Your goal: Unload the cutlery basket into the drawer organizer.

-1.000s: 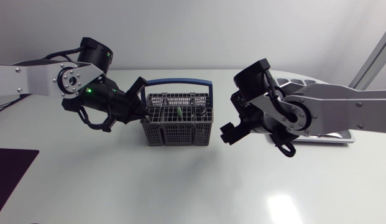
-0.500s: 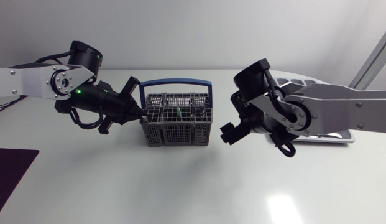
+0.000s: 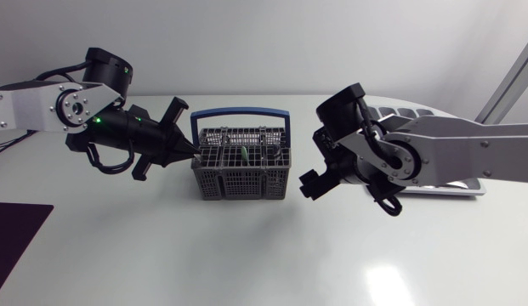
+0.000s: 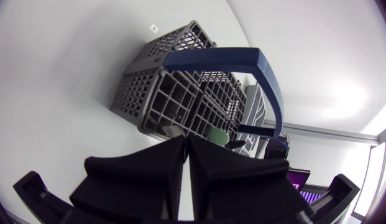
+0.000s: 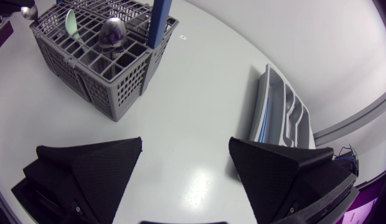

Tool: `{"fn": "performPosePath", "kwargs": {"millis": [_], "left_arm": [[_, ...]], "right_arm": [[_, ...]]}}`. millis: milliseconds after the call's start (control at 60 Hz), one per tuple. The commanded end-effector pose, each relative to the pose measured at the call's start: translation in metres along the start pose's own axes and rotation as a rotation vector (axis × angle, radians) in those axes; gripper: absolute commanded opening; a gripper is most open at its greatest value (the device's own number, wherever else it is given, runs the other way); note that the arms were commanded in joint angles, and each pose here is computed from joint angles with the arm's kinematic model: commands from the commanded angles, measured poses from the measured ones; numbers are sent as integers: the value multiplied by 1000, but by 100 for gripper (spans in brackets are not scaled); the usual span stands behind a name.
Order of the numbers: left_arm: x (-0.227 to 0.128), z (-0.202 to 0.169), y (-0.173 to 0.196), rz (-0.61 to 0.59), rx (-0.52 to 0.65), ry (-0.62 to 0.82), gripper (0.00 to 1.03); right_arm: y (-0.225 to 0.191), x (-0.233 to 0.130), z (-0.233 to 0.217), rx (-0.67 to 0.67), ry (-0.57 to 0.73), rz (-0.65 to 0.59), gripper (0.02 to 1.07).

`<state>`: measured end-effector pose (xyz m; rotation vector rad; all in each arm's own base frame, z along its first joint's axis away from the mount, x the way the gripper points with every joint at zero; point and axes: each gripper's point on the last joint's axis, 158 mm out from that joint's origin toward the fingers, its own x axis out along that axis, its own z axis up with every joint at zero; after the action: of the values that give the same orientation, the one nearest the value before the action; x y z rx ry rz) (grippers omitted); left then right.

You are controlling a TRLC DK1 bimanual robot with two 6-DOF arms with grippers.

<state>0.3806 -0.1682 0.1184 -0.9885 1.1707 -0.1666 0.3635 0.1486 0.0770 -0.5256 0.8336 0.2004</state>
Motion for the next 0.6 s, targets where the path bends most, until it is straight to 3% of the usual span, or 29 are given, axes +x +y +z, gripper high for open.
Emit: {"fn": "performPosePath", "kwargs": {"millis": [0, 583], "left_arm": [[-9, -2, -4, -18, -32, -1, 6], [-39, -15, -31, -94, -11, 0, 6]], "right_arm": [[7, 6, -10, 2, 27, 5, 103], [7, 6, -10, 1, 25, 5, 103]]}}
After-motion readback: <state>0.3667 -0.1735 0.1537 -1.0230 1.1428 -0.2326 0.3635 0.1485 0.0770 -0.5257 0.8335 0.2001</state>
